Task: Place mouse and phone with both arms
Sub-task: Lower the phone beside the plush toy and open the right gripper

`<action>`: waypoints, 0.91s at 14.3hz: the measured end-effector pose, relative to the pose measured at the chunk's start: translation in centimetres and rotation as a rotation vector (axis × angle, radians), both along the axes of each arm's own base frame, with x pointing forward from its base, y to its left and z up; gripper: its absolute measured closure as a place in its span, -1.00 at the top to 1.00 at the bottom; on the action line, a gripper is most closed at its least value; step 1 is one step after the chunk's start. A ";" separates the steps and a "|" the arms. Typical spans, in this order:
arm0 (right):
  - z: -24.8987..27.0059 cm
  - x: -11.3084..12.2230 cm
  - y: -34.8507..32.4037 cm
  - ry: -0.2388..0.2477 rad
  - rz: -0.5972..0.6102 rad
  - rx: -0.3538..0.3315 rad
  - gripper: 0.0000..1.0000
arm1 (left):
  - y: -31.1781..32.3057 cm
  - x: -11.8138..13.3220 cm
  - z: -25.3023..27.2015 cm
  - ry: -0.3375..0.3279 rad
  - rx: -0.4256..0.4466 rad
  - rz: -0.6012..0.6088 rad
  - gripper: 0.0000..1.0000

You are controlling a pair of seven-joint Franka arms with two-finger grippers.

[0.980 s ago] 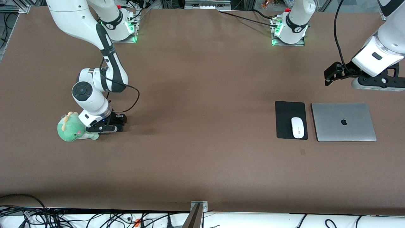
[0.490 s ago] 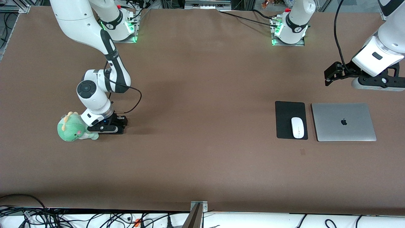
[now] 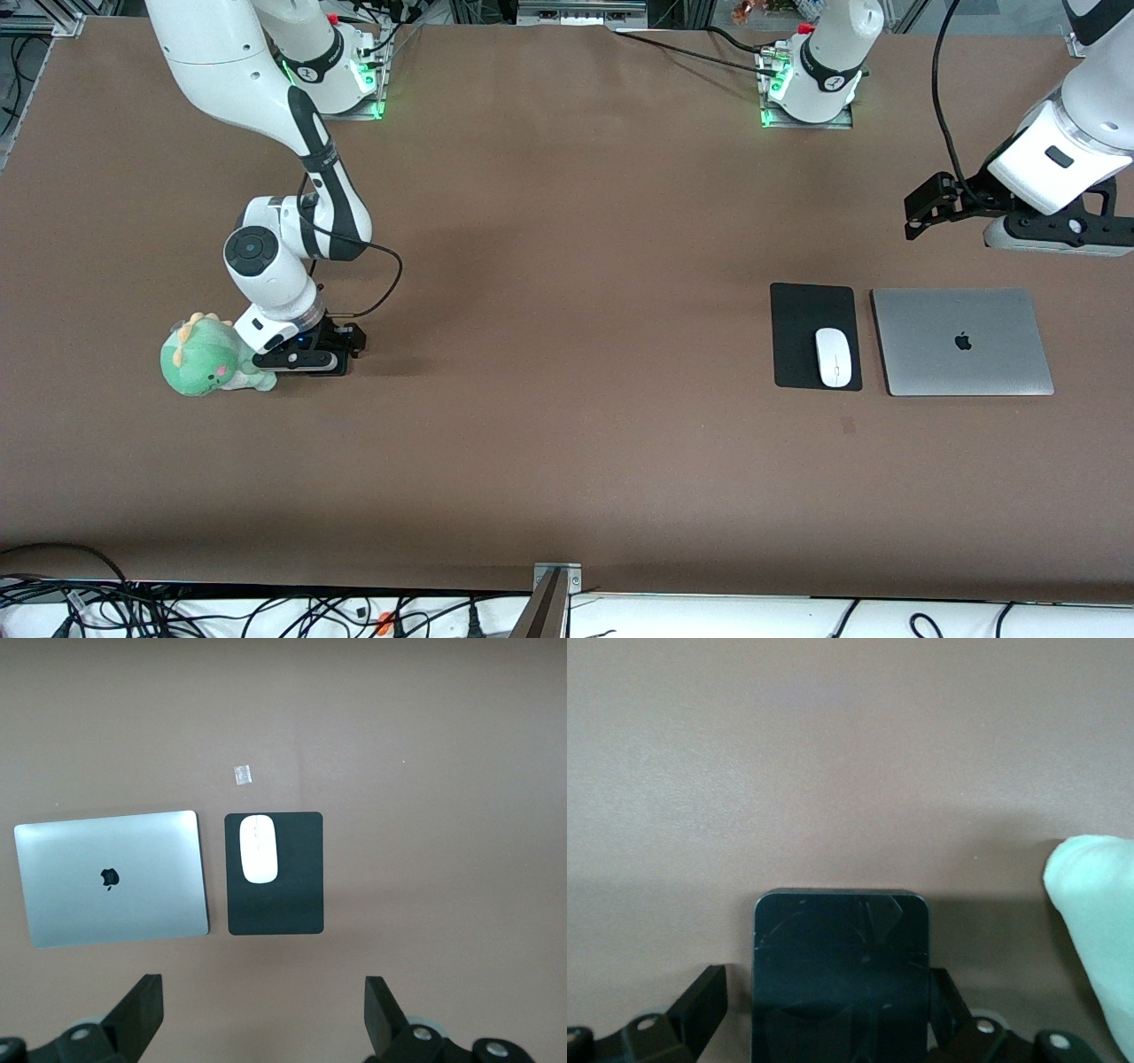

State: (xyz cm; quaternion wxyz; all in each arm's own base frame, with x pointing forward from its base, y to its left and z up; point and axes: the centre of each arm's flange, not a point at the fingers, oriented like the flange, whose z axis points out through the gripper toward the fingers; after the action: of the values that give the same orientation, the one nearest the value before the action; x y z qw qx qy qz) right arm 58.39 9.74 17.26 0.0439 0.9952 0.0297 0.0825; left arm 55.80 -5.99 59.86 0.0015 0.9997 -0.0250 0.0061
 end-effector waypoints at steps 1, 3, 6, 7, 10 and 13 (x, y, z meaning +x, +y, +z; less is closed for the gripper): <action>0.3 0.3 0.2 0.015 -0.001 0.002 1.00 | 0.2 0.0 0.0 0.000 0.000 0.004 1.00; 1.9 1.2 0.8 0.052 -0.002 0.011 1.00 | 0.4 0.1 0.0 0.000 0.000 0.008 1.00; 5.2 2.9 1.7 0.090 -0.002 0.030 1.00 | 0.4 0.1 0.0 0.001 0.000 0.008 1.00; 6.4 3.4 2.0 0.103 -0.003 0.034 1.00 | 0.4 0.1 -0.1 0.001 0.000 0.008 1.00; 10.5 5.3 1.9 0.133 -0.012 0.042 1.00 | 0.4 0.1 -0.1 0.002 0.000 0.008 1.00; 16.1 6.5 1.3 0.148 0.011 0.054 1.00 | 0.5 0.1 -0.1 0.002 0.000 0.008 1.00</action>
State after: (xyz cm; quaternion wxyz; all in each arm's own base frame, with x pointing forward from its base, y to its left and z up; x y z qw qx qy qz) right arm 64.88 11.03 33.36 0.0143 0.9992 0.0360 0.0096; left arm 55.90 -5.53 59.73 0.0014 0.9998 -0.0209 0.0049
